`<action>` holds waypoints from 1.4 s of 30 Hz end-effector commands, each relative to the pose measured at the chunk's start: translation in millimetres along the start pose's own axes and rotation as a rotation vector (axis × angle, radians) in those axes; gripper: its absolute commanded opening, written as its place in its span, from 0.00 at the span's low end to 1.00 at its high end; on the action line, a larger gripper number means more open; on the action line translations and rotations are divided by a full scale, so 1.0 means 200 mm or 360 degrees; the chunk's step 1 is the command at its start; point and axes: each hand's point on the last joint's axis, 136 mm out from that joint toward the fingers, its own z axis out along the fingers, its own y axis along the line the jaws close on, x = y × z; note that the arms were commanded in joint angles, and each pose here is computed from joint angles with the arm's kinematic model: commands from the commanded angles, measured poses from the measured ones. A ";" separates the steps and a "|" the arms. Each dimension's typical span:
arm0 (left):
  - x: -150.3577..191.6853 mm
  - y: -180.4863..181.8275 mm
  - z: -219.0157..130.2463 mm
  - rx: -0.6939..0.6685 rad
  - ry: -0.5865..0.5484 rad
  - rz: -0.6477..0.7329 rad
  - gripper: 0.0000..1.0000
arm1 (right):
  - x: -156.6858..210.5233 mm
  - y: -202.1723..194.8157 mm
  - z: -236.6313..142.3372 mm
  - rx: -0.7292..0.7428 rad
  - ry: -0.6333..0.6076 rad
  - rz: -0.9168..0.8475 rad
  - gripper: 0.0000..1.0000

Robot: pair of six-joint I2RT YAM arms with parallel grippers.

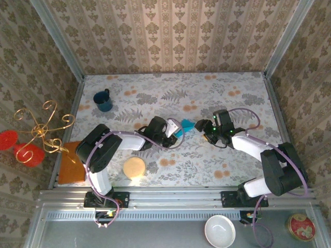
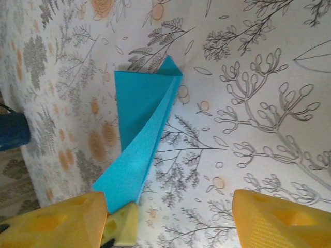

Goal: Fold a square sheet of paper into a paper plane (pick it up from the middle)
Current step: Fold the wing for the fifth time at the center of the table.

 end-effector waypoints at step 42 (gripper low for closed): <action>-0.01 -0.01 0.01 0.0448 0.0181 -0.1220 0.07 | 0.19 0.08 0.34 0.0199 0.0367 -0.0563 0.64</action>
